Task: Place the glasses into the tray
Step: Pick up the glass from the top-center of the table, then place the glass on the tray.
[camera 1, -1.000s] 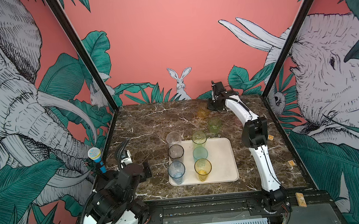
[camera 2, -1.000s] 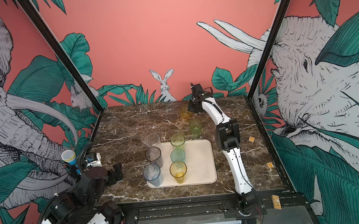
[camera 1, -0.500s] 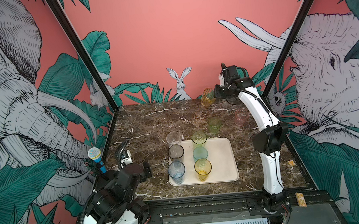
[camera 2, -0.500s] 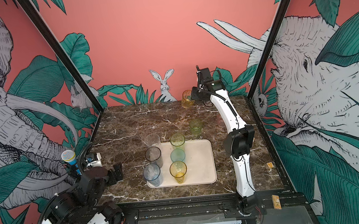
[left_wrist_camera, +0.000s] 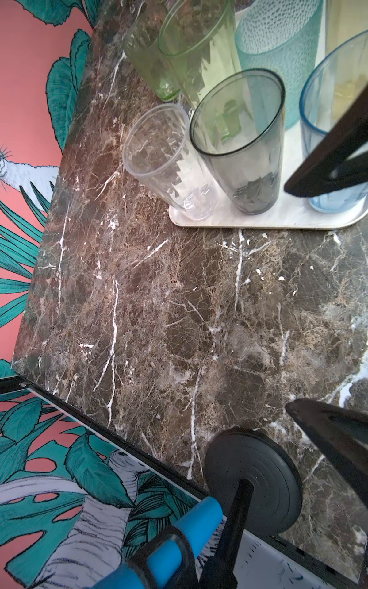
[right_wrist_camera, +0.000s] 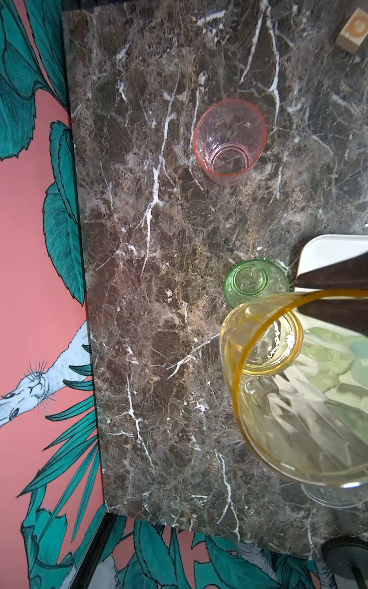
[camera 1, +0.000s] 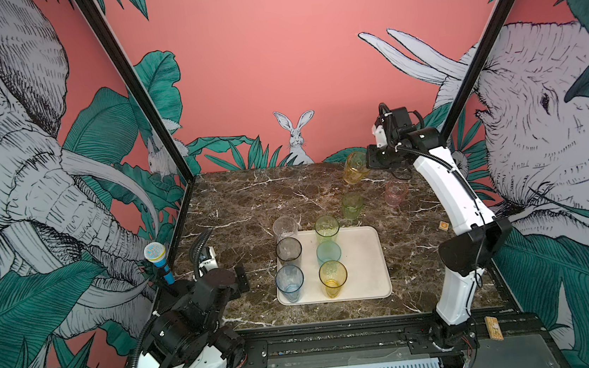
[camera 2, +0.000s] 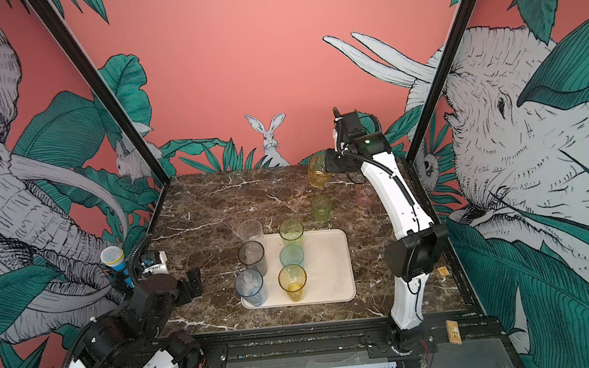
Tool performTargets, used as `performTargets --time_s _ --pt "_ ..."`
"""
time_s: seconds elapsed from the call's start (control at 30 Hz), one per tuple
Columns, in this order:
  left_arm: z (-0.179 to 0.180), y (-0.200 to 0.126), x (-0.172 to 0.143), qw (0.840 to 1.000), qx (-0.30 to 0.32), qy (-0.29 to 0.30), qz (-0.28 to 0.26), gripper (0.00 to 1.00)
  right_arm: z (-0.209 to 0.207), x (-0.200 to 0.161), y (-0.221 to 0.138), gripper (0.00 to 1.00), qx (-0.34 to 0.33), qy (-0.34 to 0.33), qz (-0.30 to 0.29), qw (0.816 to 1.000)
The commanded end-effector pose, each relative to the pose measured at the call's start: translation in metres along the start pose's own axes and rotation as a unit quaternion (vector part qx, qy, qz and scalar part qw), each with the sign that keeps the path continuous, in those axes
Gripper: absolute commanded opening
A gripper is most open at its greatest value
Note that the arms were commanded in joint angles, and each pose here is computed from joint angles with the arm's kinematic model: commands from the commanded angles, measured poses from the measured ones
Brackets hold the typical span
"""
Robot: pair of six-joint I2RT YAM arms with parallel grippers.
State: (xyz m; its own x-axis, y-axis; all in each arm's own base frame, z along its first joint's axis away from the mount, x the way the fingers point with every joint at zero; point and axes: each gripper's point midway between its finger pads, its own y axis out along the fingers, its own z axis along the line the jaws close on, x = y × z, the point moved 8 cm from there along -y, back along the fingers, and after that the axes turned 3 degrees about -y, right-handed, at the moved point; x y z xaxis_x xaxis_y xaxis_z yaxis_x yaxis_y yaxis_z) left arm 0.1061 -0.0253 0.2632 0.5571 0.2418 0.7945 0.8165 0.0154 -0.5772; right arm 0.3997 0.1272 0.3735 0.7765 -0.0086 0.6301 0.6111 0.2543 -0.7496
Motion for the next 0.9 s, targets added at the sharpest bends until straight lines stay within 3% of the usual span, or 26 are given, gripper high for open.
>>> performTargets --time_s 0.0,0.37,0.87 --pt "0.001 0.002 -0.002 1.0 0.0 -0.001 -0.001 0.99 -0.002 -0.006 -0.023 0.0 -0.005 -0.011 -0.014 1.0" --pt "0.0 0.001 -0.002 1.0 -0.006 -0.003 -0.001 0.99 -0.01 -0.049 -0.059 0.0 -0.017 -0.015 -0.017 1.0" --pt "-0.003 0.004 -0.004 1.0 -0.011 0.003 0.002 0.99 -0.019 -0.107 -0.061 0.0 -0.032 -0.032 0.02 0.999"
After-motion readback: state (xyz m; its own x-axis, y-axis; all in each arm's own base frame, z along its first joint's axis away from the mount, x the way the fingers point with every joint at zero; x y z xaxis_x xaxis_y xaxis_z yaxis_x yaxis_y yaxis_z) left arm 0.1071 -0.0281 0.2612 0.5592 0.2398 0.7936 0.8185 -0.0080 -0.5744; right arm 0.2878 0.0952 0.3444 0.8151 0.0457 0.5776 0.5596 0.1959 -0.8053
